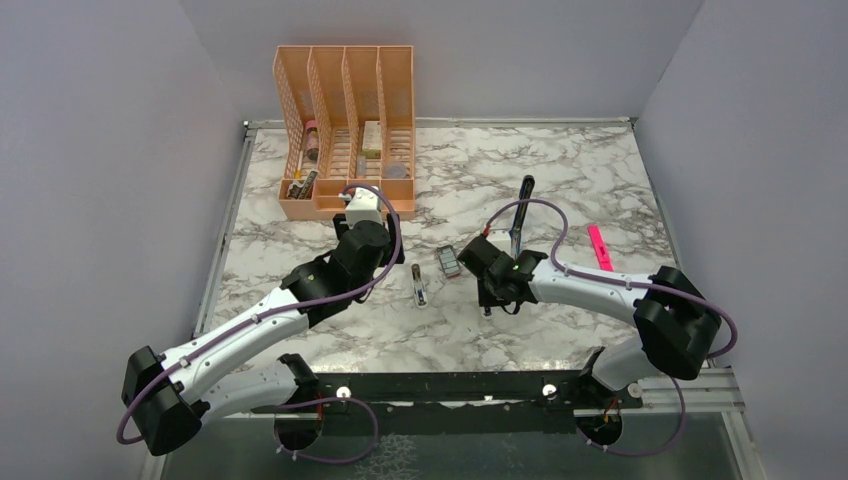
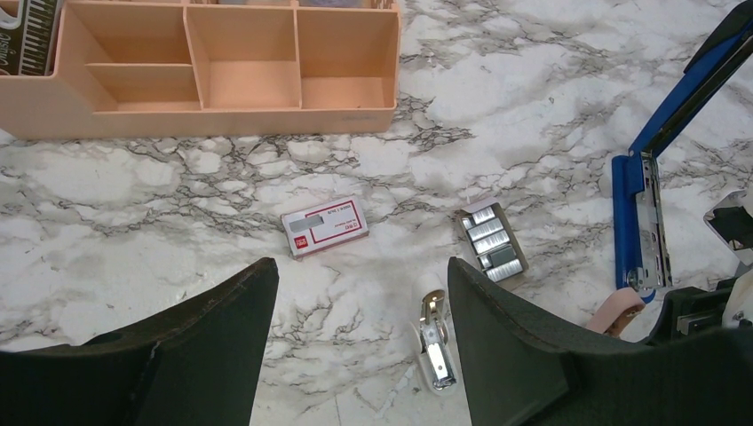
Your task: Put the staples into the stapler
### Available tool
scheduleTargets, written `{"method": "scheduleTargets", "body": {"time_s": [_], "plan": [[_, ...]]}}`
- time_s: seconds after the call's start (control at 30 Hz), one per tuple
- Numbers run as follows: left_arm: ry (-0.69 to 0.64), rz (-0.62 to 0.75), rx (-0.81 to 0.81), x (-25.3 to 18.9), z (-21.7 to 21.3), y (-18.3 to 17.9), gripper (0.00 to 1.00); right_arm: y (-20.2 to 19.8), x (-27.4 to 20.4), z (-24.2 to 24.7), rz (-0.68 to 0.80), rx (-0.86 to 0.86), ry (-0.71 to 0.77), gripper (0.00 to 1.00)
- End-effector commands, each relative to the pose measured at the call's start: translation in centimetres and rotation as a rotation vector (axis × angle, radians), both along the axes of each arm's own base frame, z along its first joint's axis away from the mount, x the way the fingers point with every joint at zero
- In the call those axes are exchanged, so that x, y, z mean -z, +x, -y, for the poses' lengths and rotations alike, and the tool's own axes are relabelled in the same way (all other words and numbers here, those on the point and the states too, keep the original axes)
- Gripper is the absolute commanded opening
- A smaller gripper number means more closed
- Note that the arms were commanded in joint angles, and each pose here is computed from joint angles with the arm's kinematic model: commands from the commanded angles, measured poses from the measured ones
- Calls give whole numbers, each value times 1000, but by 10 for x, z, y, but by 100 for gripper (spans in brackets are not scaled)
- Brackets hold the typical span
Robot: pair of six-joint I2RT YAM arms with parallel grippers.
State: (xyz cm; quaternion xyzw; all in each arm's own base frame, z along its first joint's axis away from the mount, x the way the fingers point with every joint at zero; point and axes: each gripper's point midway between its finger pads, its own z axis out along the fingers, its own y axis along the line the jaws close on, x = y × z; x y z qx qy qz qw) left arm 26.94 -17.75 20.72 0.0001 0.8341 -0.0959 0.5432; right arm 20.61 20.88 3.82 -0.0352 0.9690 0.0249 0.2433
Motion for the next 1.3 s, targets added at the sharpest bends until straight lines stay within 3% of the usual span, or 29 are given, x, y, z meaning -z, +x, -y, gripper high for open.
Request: {"method": "scheduleTargets", "body": {"time_s": [0.0, 0.97, 1.27], "plan": [[-36, 13, 5, -7, 5, 3, 71, 4, -2, 0, 24, 3, 13, 23], [-39, 12, 3, -6, 4, 2, 71, -4, 9, 2, -16, -9, 13, 23], [-38, 11, 0, -6, 2, 2, 71, 2, -9, 2, 33, 14, 33, 23]]}}
